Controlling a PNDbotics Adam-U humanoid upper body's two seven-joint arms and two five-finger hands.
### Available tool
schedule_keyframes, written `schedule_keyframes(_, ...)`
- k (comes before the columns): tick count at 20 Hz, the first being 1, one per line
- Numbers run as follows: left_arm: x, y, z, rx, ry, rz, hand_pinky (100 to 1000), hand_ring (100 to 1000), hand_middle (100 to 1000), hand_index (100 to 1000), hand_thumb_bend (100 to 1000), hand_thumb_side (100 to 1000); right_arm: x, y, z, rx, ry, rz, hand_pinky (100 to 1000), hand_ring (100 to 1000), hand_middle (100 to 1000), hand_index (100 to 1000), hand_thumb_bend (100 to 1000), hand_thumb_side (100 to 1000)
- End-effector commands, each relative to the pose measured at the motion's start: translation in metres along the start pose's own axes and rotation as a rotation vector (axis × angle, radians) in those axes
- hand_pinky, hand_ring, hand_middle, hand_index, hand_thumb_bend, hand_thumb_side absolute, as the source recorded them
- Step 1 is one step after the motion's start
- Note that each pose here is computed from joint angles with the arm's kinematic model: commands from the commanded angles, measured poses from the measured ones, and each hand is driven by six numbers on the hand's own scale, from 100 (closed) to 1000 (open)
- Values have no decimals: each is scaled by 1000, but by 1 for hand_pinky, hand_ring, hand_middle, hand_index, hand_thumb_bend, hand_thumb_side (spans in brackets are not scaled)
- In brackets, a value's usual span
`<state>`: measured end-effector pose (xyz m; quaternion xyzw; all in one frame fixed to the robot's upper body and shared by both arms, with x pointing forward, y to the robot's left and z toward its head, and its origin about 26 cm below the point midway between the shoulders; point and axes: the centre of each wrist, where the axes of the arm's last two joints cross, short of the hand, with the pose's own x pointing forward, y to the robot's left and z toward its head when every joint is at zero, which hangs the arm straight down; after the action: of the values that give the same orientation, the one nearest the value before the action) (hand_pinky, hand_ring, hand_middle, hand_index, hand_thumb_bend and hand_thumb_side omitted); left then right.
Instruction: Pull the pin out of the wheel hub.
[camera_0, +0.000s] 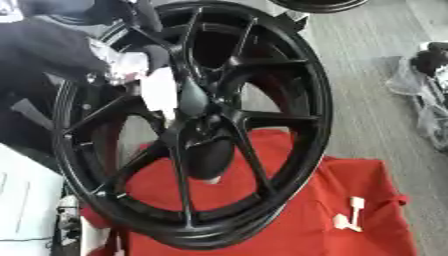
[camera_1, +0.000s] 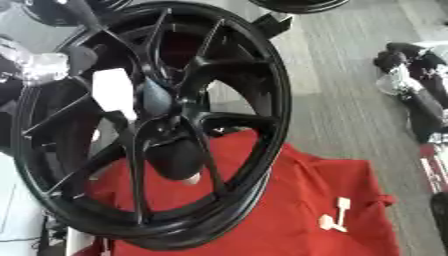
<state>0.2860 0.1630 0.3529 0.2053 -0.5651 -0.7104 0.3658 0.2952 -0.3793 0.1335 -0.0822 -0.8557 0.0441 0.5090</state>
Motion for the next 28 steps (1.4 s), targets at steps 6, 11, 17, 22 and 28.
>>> schedule_keyframes(6, -6, 6, -16, -119, 80, -2, 857, 857, 818, 826, 328, 198, 7, -5, -3, 18, -13, 34, 893, 758, 661, 737, 100, 407)
schedule_keyframes(11, -11, 6, -25, -141, 92, -4, 842, 839, 793, 804, 342, 245, 7, -5, -3, 19, -14, 34, 893, 758, 660, 737, 100, 407)
schedule_keyframes(17, -18, 3, -37, -151, 115, 18, 827, 820, 769, 789, 344, 352, 7, -4, -3, 22, -12, 34, 893, 757, 660, 737, 100, 409)
schedule_keyframes(22, -21, -1, -43, -170, 127, 31, 826, 807, 748, 780, 396, 438, 6, -4, -3, 24, -9, 36, 893, 757, 660, 737, 100, 412)
schedule_keyframes(28, -25, -3, -45, -175, 143, 36, 833, 810, 750, 781, 434, 479, 7, -4, -3, 22, -10, 34, 893, 756, 659, 736, 100, 417)
